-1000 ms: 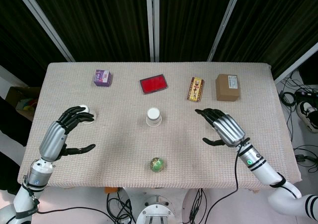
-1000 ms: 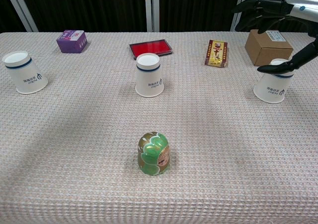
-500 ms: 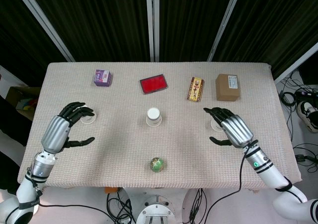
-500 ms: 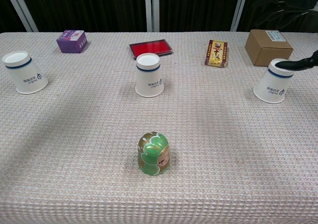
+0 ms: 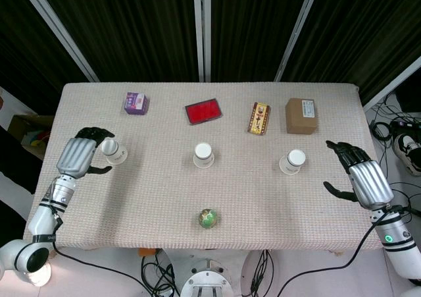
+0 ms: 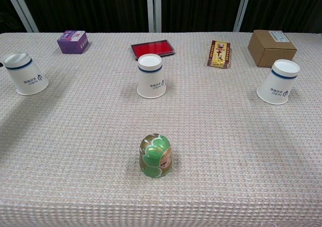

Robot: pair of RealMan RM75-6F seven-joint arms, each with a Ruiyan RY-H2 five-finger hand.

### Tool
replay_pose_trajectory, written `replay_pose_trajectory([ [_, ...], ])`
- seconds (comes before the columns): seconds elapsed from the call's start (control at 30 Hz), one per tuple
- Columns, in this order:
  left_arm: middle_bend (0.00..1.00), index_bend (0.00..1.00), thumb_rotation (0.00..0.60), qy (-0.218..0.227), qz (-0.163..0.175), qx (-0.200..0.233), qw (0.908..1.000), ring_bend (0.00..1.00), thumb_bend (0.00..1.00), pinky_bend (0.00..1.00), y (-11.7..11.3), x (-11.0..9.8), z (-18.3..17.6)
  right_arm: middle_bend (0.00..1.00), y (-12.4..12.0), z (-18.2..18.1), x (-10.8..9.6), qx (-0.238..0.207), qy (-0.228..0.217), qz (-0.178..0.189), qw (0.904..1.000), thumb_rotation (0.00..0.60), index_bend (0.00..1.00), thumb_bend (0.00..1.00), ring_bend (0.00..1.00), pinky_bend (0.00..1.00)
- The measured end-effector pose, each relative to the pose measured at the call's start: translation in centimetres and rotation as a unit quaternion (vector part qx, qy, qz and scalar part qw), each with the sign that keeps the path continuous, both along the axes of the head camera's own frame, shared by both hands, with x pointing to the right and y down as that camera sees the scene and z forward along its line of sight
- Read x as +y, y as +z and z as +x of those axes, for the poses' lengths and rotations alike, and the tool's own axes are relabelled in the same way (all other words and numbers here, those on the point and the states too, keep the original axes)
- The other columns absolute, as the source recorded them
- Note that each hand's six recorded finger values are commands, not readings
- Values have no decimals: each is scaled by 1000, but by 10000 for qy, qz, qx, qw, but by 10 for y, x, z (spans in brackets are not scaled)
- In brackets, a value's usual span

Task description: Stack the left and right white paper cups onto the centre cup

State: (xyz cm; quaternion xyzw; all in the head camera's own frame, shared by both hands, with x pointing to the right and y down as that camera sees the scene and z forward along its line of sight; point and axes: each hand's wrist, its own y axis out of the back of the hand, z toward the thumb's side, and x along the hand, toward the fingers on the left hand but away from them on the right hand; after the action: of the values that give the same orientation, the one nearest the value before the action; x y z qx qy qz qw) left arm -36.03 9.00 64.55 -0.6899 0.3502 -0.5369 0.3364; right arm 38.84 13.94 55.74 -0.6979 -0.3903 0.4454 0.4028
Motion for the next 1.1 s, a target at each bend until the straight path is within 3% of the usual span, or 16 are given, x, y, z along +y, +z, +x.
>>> replay_pose_trajectory([
  [0.13, 190, 243, 600, 72, -299, -297, 9991, 172, 73, 196, 17, -12, 2, 223, 0, 4, 5, -10, 61, -14, 10000, 600, 104, 154, 141, 257],
  [0.37, 193, 257, 600, 195, -750, -864, 9932, 173, 233, 220, 36, -25, 0, 227, 4, 8, 9, -20, 135, -61, 9999, 600, 112, 155, 141, 257],
  [0.57, 219, 285, 600, 221, -947, -1303, 9867, 222, 276, 282, 47, -33, -5, 230, 9, 13, 10, -35, 216, -113, 9997, 600, 114, 155, 141, 257],
  [0.7, 280, 340, 600, 58, -1158, -1228, 9856, 288, 315, 339, 54, -31, -5, 231, 12, 15, 12, -42, 263, -139, 9995, 600, 115, 154, 141, 257],
  [0.8, 394, 410, 600, 35, -1314, -1186, 9842, 372, 345, 387, 59, -30, -3, 233, 13, 17, 13, -59, 300, -139, 9994, 600, 115, 154, 141, 257],
  [0.93, 495, 480, 600, 50, -1270, -1226, 9843, 452, 357, 463, 59, -34, -1, 235, 13, 18, 15, -66, 325, -123, 9994, 600, 115, 155, 141, 257],
  [1.1, 513, 487, 600, 72, -1130, -998, 9885, 467, 359, 482, 47, -38, 12, 237, 11, 20, 16, -81, 365, -79, 9993, 600, 117, 154, 141, 258],
])
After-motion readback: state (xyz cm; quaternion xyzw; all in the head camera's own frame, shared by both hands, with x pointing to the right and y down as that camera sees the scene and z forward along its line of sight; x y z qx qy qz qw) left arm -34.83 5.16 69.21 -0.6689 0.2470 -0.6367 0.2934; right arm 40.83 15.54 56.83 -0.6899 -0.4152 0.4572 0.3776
